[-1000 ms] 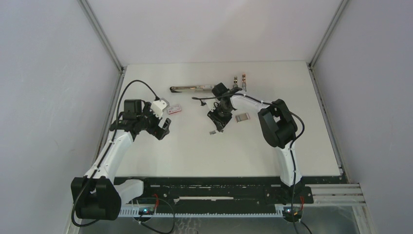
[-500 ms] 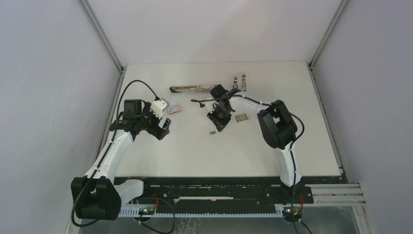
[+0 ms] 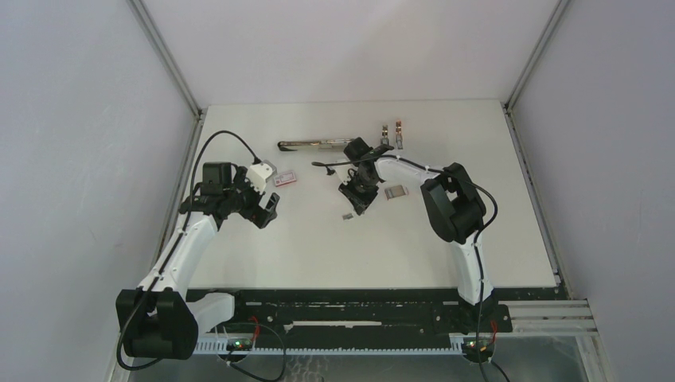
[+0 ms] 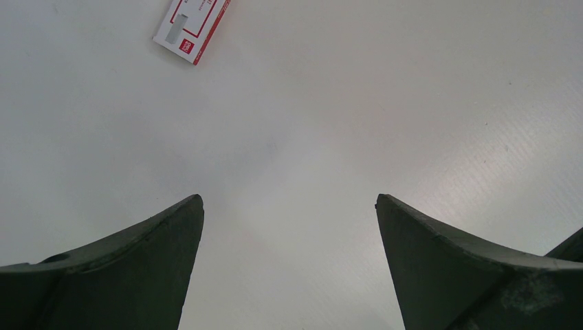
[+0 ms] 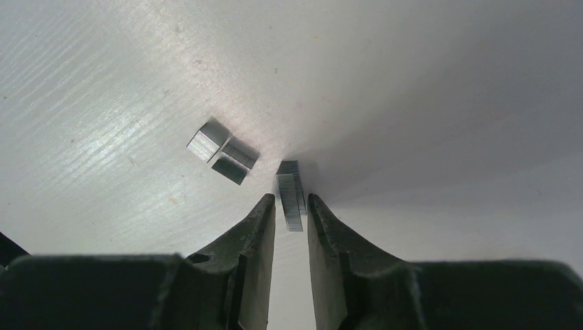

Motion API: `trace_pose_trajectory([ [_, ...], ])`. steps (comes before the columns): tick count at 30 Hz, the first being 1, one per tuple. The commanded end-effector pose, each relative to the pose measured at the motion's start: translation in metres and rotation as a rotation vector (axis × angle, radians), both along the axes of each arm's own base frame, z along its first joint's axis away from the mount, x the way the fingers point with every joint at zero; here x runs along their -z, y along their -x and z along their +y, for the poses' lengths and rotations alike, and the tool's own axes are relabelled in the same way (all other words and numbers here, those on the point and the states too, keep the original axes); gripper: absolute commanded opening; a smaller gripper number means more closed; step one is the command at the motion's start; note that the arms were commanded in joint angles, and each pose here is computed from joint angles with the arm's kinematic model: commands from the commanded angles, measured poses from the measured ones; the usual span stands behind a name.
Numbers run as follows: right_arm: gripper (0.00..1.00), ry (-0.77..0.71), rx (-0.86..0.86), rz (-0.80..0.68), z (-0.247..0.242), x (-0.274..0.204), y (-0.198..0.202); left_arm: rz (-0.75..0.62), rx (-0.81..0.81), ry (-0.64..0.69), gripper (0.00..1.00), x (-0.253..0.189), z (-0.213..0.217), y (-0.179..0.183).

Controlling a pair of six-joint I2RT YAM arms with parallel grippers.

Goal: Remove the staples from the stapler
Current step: Pick up the staple from the center of the board.

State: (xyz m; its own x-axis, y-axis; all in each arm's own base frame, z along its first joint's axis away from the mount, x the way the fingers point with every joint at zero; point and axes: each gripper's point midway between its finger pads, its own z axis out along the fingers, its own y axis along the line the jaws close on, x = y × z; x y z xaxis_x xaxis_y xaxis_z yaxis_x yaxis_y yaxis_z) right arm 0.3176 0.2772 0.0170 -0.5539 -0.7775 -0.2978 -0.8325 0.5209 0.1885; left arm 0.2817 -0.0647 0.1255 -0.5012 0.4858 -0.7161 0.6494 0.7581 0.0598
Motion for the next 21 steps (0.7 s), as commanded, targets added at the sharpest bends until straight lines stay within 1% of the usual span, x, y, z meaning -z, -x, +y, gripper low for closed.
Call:
trace_pose_trajectory([
  [1, 0.25, -0.039, 0.016, -0.041, 0.002, -0.024, -0.007, -0.023, 0.012, 0.01, 1.0, -0.005, -0.001, -0.002],
  [8, 0.25, -0.1, 0.059, -0.033, -0.004, -0.042, -0.016, -0.025, 0.011, 0.009, 1.0, -0.005, 0.0, -0.002],
  [21, 0.22, -0.114, 0.067, 0.016, -0.008, -0.036, -0.014, -0.021, 0.012, 0.01, 1.0, -0.005, -0.001, -0.002],
])
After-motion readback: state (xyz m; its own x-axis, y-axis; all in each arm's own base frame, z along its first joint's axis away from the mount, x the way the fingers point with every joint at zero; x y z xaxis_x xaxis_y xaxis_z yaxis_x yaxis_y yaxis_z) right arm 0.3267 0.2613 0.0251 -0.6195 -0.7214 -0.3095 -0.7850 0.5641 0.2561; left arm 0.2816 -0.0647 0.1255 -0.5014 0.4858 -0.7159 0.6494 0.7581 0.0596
